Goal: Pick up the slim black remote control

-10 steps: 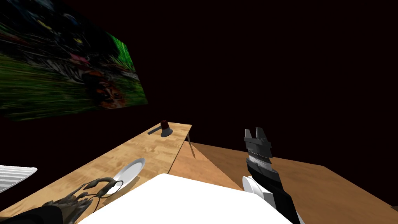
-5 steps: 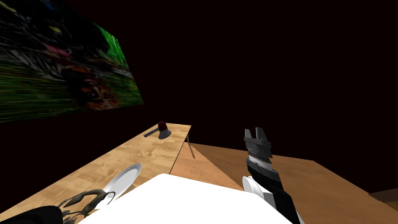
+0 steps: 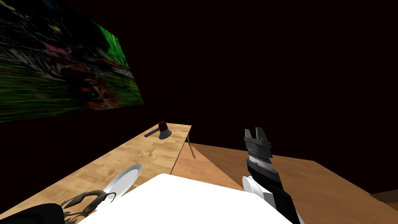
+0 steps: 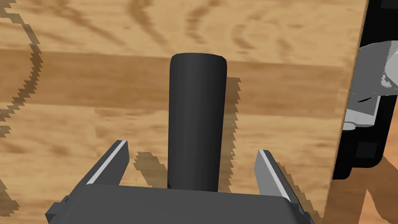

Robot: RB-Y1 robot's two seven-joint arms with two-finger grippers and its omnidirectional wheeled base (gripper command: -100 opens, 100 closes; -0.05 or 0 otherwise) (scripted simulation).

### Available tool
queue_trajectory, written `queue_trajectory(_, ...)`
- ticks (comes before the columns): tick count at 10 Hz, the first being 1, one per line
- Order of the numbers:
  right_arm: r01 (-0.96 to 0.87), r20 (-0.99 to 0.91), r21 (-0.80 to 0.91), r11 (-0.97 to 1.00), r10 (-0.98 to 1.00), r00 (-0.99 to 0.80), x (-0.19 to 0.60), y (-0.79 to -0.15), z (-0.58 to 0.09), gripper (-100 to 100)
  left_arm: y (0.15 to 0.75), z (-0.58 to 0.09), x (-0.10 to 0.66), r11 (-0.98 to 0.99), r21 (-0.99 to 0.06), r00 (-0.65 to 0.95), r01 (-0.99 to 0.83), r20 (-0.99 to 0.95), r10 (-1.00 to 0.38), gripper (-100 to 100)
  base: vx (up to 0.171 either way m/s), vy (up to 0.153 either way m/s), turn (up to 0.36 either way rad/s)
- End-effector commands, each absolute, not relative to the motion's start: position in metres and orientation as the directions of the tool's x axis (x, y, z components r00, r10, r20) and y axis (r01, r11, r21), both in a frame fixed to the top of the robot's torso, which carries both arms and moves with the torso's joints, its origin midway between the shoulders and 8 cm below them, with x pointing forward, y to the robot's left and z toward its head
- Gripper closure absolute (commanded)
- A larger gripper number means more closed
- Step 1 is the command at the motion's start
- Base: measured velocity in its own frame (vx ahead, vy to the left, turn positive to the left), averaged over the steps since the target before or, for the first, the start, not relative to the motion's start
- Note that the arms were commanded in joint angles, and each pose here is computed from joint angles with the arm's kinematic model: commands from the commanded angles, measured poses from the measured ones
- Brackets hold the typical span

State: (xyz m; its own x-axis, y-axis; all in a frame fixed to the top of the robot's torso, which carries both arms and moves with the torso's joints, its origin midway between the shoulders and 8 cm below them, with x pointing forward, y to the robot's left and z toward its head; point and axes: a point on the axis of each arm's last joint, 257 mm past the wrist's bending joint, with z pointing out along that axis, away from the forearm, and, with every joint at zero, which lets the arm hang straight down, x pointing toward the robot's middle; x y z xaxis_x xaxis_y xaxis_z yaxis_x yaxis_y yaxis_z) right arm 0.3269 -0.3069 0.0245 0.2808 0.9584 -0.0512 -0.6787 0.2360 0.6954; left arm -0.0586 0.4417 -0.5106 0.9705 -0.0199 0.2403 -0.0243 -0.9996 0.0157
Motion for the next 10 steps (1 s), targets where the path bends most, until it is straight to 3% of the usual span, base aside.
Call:
queue_trajectory(1, -0.679, -0.051, 0.695, 0.236, 0.958, 0.281, 0.327, -0.307, 0.024, 0, 0.442, -0.511, -0.059, -1.000, 0.016, 0.970, -0.024, 0.240, -0.020, 100, 0.000, 0.000, 0.000)
queue_trajectory(5, -0.679, -0.051, 0.695, 0.236, 0.958, 0.281, 0.327, -0.307, 0.024, 0, 0.441, -0.511, -0.059, -1.000, 0.019, 0.971, -0.023, 0.240, -0.018, 100, 0.000, 0.000, 0.000)
queue_trajectory(6, -0.679, -0.051, 0.695, 0.236, 0.958, 0.281, 0.327, -0.307, 0.024, 0, 0.441, -0.511, -0.059, -1.000, 0.019, 0.971, -0.023, 0.240, -0.018, 0, 0.000, 0.000, 0.000)
queue_trajectory(7, -0.679, -0.051, 0.695, 0.236, 0.958, 0.281, 0.327, -0.307, 0.024, 0, 0.447, -0.498, -0.062, -1.000, 0.015, 0.971, -0.023, 0.240, -0.019, 100, -0.002, -0.022, -0.012)
queue_trajectory(9, -0.679, -0.051, 0.695, 0.236, 0.958, 0.281, 0.327, -0.307, 0.024, 0, 0.448, -0.496, -0.063, -1.000, 0.014, 0.971, -0.024, 0.239, -0.020, 100, -0.008, -0.027, -0.001)
queue_trajectory(10, -0.679, -0.051, 0.695, 0.236, 0.958, 0.281, 0.327, -0.307, 0.024, 0, 0.449, -0.495, -0.063, -1.000, 0.014, 0.971, -0.024, 0.239, -0.019, 0, 0.000, 0.000, 0.000)
